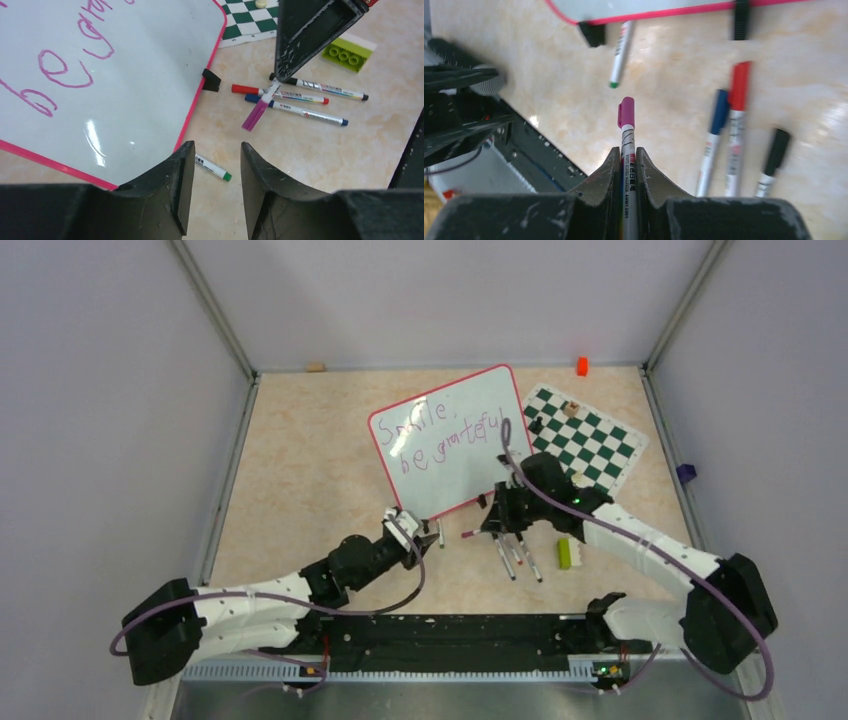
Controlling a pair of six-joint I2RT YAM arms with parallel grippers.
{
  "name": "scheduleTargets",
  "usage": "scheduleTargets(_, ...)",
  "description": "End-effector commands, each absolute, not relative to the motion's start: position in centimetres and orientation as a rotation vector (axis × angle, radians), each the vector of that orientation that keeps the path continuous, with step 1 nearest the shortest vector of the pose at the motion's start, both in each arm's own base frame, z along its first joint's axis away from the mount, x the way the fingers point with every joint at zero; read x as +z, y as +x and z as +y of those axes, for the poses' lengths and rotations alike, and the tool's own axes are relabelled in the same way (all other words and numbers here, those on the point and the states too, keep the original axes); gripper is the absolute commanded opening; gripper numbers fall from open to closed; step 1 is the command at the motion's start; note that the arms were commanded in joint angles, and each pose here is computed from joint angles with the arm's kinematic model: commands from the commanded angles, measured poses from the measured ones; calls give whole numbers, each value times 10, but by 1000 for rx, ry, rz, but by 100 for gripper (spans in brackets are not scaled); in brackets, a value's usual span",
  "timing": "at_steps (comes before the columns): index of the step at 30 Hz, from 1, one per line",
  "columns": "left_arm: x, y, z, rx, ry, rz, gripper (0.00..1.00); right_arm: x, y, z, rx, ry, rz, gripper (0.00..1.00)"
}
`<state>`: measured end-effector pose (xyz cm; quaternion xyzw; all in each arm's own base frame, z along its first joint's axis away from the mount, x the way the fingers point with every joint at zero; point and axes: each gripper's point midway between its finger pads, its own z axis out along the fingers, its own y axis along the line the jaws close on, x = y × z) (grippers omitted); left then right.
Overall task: Write a sentence on the whiteboard
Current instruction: Place the whiteboard marker at the corner of the board.
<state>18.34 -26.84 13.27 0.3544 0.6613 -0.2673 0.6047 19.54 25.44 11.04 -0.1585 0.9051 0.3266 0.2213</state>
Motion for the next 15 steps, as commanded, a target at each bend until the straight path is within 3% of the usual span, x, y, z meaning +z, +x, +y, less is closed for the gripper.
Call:
scheduleTargets(1, 158, 207, -262, -636, 590, 1570, 44, 126, 215, 207, 826, -321, 2433, 0)
scheduleTargets(7, 154, 230, -240, -676, 416, 1712, 49, 135, 258, 130, 516, 40, 2372, 0)
scheduleTargets(14, 156, 243, -217, -669, 286, 1749, 52, 122, 265, 106, 429, 165, 2375, 0)
scheduleTargets(15, 156, 244, -215, -661, 274, 1752, 52, 121, 266, 105, 429, 171, 2374, 8)
